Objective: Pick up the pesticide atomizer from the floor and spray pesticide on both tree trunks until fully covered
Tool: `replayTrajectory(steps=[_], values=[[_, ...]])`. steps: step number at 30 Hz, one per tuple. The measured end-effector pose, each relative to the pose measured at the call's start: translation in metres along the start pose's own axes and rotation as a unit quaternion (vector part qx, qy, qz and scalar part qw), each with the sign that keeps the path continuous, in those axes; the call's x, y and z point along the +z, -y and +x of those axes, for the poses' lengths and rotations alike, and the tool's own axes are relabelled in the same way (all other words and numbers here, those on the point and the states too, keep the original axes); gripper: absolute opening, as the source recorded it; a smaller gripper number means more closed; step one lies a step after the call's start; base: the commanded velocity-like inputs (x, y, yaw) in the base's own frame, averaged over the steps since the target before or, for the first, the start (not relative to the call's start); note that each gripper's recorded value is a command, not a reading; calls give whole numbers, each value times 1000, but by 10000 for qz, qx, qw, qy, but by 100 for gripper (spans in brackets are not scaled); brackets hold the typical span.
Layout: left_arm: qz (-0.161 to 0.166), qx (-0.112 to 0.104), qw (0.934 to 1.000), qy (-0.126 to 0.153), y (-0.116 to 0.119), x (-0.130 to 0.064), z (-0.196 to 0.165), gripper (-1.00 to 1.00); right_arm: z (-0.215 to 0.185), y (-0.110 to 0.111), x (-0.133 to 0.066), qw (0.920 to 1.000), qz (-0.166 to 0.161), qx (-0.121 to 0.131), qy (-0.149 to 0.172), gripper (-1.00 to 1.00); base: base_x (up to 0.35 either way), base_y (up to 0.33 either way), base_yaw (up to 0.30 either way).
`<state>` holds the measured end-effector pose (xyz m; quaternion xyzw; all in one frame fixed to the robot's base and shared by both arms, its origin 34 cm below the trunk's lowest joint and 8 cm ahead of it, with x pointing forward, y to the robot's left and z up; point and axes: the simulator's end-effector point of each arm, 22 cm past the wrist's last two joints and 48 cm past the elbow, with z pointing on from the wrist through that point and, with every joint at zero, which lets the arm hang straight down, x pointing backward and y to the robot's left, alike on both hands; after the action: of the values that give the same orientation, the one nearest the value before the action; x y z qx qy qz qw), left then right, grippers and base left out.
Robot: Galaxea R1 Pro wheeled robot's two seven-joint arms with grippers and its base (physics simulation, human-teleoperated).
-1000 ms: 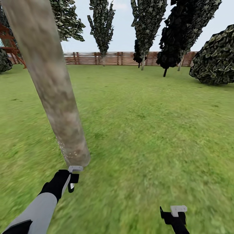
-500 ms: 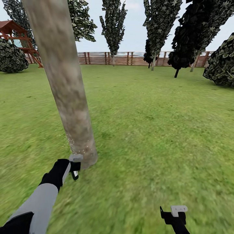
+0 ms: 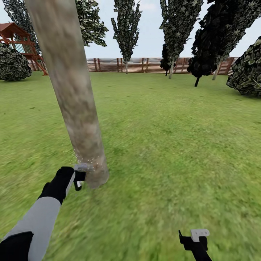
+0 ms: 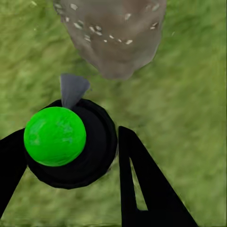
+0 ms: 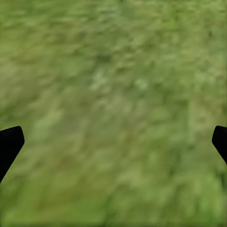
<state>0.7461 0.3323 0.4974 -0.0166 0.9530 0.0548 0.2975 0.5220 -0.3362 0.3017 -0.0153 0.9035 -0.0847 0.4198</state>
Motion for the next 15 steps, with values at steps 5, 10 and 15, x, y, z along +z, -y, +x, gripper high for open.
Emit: replayTrajectory(steps=[5, 10, 15], values=[[132, -50, 9998, -140, 12, -3, 0, -100, 0, 0, 0, 10000, 3, 1, 5, 100, 0, 0, 0], [317, -39, 9994, -120, 42, -18, -32, -100, -1, 0, 0, 10000, 4, 2, 8, 100, 0, 0, 53], [-137, -127, 9998, -111, -25, -19, -33, -100, -1, 0, 0, 10000, 3, 2, 7, 100, 0, 0, 259]])
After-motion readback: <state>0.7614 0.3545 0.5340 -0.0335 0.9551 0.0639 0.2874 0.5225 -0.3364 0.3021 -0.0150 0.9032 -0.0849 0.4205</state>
